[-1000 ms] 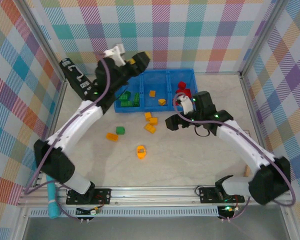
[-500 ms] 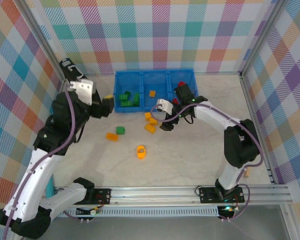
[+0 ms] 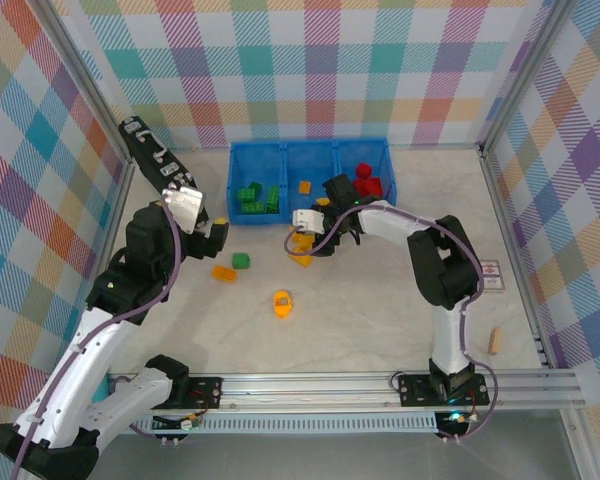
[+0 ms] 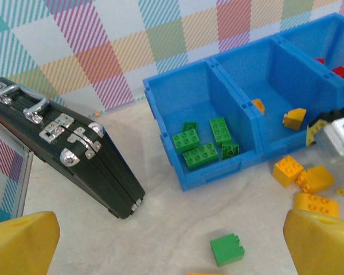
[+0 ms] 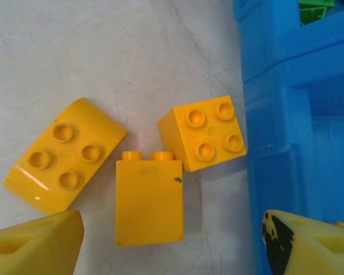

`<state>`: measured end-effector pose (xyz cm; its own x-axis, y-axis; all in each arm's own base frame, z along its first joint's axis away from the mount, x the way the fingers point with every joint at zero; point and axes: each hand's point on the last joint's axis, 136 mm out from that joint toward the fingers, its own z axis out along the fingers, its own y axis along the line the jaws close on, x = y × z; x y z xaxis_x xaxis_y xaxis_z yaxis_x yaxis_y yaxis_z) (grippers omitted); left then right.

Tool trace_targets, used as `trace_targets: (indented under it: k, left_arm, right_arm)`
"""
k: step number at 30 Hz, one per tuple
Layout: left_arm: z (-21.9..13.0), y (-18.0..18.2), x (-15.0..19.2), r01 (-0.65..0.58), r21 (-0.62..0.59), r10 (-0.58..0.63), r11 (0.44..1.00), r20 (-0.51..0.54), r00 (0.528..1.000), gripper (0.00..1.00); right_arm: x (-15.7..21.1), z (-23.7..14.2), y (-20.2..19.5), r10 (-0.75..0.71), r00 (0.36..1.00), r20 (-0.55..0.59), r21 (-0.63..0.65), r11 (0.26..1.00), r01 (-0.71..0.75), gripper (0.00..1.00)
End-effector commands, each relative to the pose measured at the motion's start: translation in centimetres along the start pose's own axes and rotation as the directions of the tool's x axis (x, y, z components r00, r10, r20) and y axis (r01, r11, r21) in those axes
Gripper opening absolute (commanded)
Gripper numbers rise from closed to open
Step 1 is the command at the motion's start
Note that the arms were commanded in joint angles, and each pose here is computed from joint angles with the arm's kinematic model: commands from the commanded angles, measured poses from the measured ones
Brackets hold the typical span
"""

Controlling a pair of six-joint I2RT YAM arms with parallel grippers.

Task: Sort the legos into containers by color
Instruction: Pick up the lego from the center of the table.

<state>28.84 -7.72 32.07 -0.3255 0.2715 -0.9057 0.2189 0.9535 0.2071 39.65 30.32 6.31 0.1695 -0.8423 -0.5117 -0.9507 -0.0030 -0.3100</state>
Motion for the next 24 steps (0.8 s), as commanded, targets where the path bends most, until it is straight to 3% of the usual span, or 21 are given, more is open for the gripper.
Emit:
trace_targets:
  k: [1, 9, 14, 19, 24]
  left_arm:
    - [0.4, 0.7, -0.1, -0.009, -0.04, 0.01, 0.999, 0.02, 1.0, 1.0]
    - [0.4, 1.6, -0.1, 0.009, -0.071, -0.007, 0.997, 0.031, 1.0, 1.0]
    - [0.0, 1.9, -0.2, 0.019, -0.082, -0.016, 0.996, 0.042, 0.999, 1.0]
    - [-0.3, 2.3, -0.2, 0.025, -0.1, -0.02, 0.995, 0.054, 0.998, 1.0]
    - [-0.7, 2.6, -0.3, 0.026, -0.109, -0.02, 0.994, 0.063, 0.998, 1.0]
  right_arm:
    - [-0.9, 0.6, -0.8, -0.069, 0.997, 0.013, 0.012, 0.998, 0.069, 0.78]
    - [0.3, 2.2, 1.5, -0.103, 0.994, -0.043, -0.083, 0.992, 0.099, 0.57]
    - [0.4, 2.7, 2.5, -0.105, 0.993, -0.058, -0.139, 0.986, 0.097, 0.49]
    - [0.3, 3.0, 2.7, -0.105, 0.992, -0.064, -0.147, 0.985, 0.095, 0.26]
    - [-0.1, 1.3, 2.0, -0.078, 0.994, -0.079, -0.114, 0.991, 0.068, 0.16]
